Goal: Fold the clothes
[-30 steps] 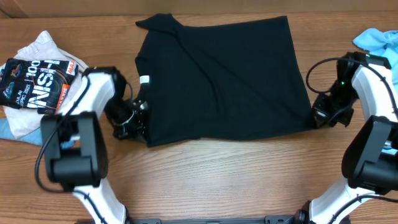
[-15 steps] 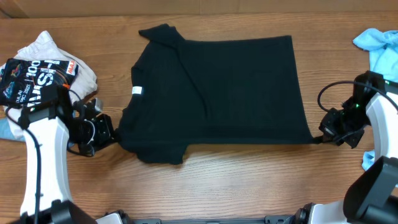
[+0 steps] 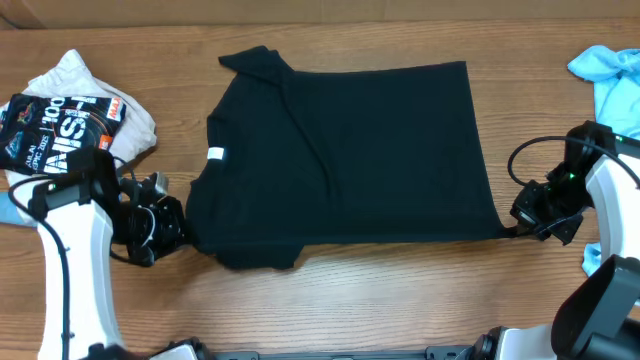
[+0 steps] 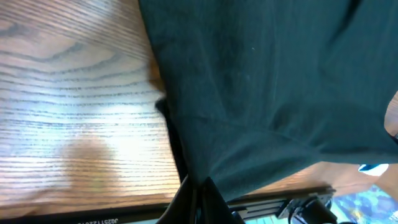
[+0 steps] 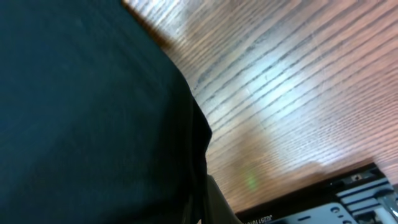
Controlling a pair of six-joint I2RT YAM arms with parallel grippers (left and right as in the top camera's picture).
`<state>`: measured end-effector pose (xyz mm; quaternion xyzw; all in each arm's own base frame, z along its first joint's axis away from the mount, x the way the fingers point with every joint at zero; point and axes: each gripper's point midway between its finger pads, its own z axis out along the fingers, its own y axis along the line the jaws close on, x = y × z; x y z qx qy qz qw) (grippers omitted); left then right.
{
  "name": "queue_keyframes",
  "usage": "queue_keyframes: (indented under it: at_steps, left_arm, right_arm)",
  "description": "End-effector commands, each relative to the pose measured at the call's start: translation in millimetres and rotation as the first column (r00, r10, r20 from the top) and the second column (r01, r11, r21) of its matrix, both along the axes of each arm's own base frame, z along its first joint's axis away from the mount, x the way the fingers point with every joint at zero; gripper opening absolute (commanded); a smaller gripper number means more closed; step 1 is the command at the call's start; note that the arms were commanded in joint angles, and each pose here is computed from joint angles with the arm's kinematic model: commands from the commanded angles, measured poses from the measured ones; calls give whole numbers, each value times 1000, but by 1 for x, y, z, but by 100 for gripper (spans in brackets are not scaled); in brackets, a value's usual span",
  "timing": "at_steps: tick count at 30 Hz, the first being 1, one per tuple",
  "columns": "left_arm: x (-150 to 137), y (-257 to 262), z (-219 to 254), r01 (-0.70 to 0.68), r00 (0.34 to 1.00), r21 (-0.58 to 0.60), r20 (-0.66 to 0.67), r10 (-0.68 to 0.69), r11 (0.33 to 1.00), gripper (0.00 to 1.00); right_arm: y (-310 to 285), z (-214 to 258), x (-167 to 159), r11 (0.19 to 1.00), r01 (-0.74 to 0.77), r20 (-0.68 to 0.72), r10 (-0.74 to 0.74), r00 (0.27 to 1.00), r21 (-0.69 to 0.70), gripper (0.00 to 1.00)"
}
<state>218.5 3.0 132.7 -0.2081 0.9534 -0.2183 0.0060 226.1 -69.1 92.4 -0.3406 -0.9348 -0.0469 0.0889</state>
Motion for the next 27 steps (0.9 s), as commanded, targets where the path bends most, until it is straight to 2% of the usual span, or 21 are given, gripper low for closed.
queue_keyframes:
  at_steps: [1, 10, 17, 22, 27]
  left_arm:
    - [5, 4, 4, -52, 997, 37, 55, 50, 998, 4]
    - [83, 9, 7, -134, 947, -8, 293, 131, 991, 4]
    - [140, -22, -3, -46, 908, 8, 418, 38, 999, 4]
    - [158, -14, -29, -142, 918, 98, 386, 94, 985, 4]
    - [170, -5, -37, -187, 908, 125, 401, 123, 974, 4]
  right_arm:
    - [-6, 6, 9, 999, -2, 64, 4, 998, -47, 4]
    - [-9, 9, 74, 1000, 6, 336, 3, 942, -26, 4]
    - [-9, 14, 94, 1000, -4, 414, 15, 910, -26, 4]
    - [-3, 17, 110, 998, -36, 465, 54, 884, -48, 4]
    - [-1, 21, 122, 996, -52, 504, 82, 860, -74, 4]
